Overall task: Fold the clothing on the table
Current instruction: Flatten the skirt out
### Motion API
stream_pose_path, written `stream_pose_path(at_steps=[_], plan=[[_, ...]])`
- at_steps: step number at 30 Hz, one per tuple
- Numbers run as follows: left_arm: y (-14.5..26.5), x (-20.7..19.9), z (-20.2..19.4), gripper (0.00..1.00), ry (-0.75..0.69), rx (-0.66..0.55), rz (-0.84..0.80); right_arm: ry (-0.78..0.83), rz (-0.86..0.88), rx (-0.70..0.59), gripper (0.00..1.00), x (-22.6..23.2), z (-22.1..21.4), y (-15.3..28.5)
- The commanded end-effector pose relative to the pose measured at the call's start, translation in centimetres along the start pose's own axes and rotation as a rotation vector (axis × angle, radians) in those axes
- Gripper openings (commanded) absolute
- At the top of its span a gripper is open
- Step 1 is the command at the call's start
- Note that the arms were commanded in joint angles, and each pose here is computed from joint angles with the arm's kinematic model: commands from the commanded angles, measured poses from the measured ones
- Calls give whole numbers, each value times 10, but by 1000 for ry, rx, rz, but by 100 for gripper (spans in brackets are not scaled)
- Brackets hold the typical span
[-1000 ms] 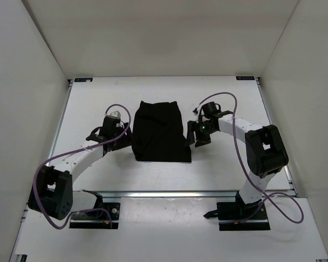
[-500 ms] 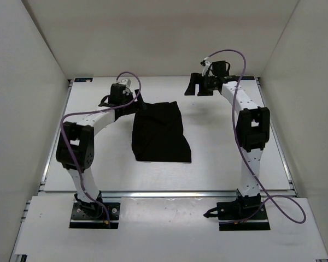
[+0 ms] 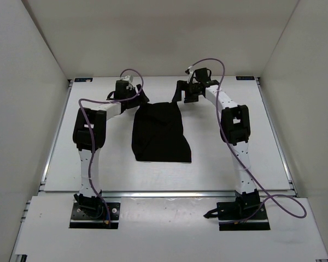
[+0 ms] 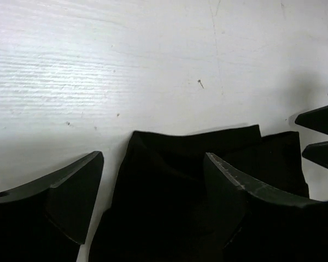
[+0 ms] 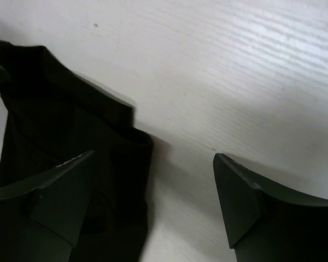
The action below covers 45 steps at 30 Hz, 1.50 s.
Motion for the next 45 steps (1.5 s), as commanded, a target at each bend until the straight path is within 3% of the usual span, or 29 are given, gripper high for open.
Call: stream_pose_path(at_steps=[1, 13, 22, 25, 28, 30, 33, 34, 38, 40, 42, 43, 45], plan=[[-2, -30, 19, 83, -22, -45, -95, 37, 19, -116, 83, 7, 35, 8], [-3, -26, 2, 68, 0, 1, -101, 30, 67, -55, 73, 14, 12, -24], [7, -12, -5, 65, 7, 18, -67, 29, 87, -40, 64, 26, 9, -33], [9, -12, -8, 63, 6, 22, -67, 35, 81, -18, 55, 30, 4, -35], [8, -11, -11, 56, 6, 30, -57, 37, 69, 9, 37, 34, -2, -40], [8, -13, -12, 44, 7, 37, -56, 35, 68, 18, 22, 33, -5, -41], [13, -14, -7, 15, 6, 39, -48, 36, 29, 28, 0, 35, -1, -38], [14, -14, -8, 0, 3, 48, -35, 26, 9, 32, 0, 31, 2, -31], [34, -41, 9, 0, -48, 51, -70, 71, -83, -40, 0, 22, 38, 20], [61, -63, 17, 0, -104, 59, -95, 114, -123, -119, 1, 29, 69, 77], [85, -73, -3, 0, -185, 130, -96, 120, -140, -139, 0, 25, 71, 123], [106, -88, 0, 0, -219, 101, -109, 149, -139, -190, 0, 42, 82, 154], [131, -87, -31, 0, -295, 129, -96, 141, -170, -161, 0, 43, 62, 186]])
Point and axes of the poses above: each gripper's point midway between its finger pads, its own y axis back along the fingers, its own x axis along the line the jaws close on, z = x × y, the point moved 6 cm from there along y, back along the fingers, and after that the axes turned 11 degrees about y, right-handed, at the moved point
